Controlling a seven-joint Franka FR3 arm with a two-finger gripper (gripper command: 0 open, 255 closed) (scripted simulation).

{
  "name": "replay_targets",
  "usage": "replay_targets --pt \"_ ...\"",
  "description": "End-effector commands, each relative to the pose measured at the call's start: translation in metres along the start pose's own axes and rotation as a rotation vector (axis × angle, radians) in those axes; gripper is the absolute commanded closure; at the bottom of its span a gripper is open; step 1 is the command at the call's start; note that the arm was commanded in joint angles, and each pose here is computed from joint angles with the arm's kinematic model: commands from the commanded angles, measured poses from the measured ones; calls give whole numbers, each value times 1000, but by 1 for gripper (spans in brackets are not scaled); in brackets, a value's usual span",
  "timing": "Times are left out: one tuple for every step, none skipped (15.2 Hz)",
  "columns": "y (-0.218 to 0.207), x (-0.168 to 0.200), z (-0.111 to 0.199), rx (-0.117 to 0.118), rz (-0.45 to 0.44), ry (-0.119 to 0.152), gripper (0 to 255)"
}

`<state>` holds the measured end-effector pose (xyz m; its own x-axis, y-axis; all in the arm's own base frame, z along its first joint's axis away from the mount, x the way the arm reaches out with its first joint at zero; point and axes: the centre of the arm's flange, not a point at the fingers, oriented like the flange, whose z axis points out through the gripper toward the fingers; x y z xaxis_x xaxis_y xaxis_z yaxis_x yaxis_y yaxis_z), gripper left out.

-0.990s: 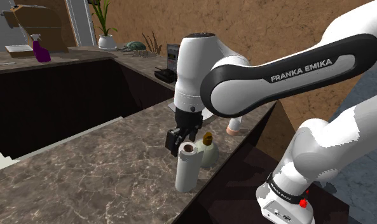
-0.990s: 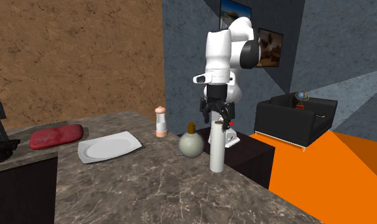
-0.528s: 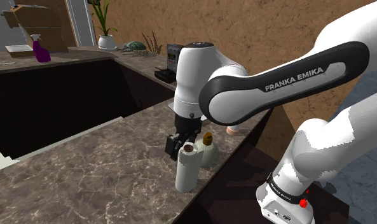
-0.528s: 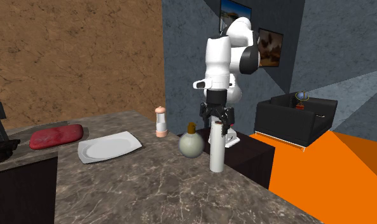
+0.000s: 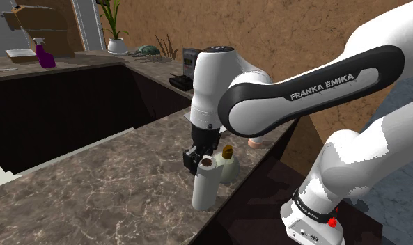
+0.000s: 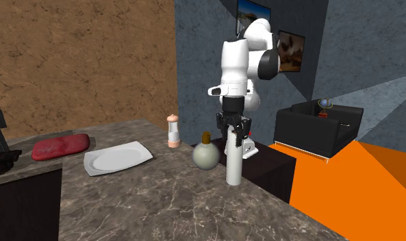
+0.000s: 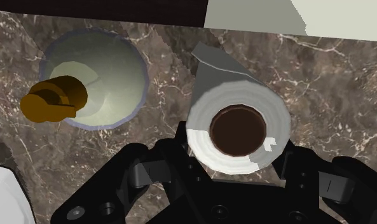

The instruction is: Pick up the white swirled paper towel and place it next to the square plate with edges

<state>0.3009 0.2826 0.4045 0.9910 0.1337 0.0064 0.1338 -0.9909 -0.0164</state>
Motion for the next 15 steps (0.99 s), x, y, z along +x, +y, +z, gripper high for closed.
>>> replay_targets --pt "0 0 0 0 0 0 255" --pt "0 0 0 0 0 0 255" --pt "0 0 0 0 0 0 255" --pt "0 0 0 0 0 0 255" --pt "0 0 0 0 0 0 255" --pt "0 0 -5 0 0 0 255" --pt "0 0 -11 0 0 0 255" --pt "0 0 -16 0 0 0 255" --pt "0 0 -21 0 0 0 255" --pt "0 0 -26 0 0 0 255" --pt "-1 0 -32 0 0 0 255" --pt "-1 0 -37 0 0 0 255" --pt "-1 0 -42 0 0 0 255" --pt "-1 0 -47 0 0 0 255" --pt "-1 0 -53 0 0 0 255"
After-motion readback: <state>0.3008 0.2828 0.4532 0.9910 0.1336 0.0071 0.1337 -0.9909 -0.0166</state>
